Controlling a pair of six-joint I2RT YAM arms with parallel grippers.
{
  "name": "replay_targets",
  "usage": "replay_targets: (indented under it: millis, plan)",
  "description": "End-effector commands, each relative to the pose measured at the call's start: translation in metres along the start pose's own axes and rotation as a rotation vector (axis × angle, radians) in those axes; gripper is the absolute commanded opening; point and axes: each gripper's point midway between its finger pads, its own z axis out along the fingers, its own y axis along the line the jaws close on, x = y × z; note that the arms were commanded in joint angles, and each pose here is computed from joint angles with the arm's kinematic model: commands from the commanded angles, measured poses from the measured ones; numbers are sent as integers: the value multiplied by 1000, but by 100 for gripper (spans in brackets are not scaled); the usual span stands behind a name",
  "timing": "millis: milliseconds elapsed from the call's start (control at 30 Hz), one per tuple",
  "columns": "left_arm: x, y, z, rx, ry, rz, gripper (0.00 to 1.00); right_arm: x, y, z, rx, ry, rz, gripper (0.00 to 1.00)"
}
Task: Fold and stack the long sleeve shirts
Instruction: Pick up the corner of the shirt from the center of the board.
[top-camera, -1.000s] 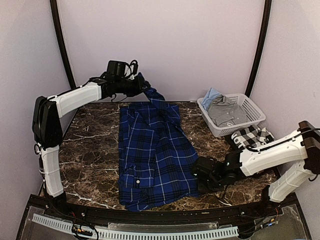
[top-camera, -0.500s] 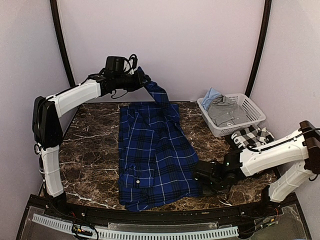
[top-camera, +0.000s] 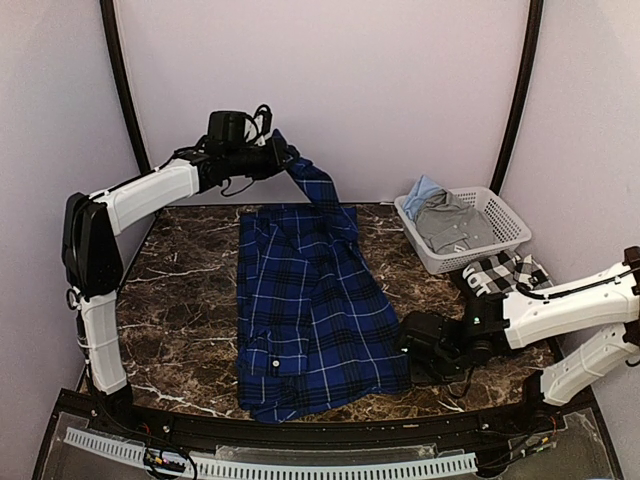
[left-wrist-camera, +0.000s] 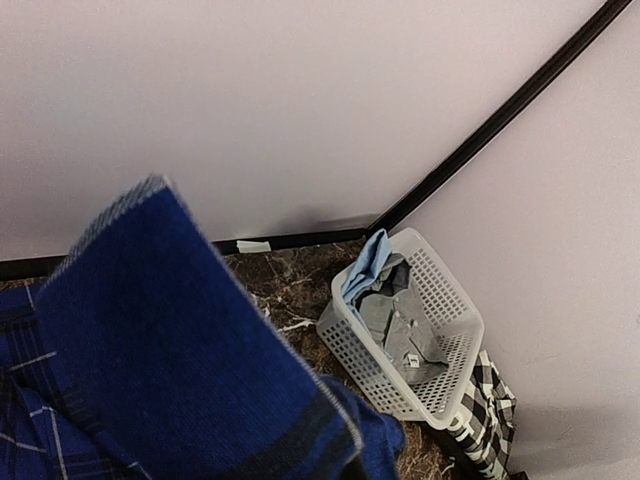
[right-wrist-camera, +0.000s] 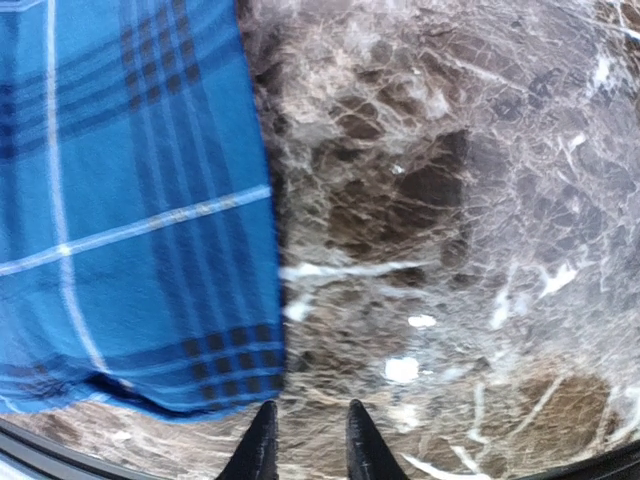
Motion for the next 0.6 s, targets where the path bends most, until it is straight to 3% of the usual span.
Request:
replay_targets:
  millis: [0, 167, 567]
  plan:
    - [-43, -27, -38, 44, -122, 58, 0, -11, 16, -1, -110, -49, 36, 29]
    - [-49, -25, -47, 37, -137, 57, 0, -17, 18, 7, -153, -54, 53, 36]
    - [-55, -13, -59, 13, -154, 40, 0, -27, 32, 18, -310, -84, 86, 38]
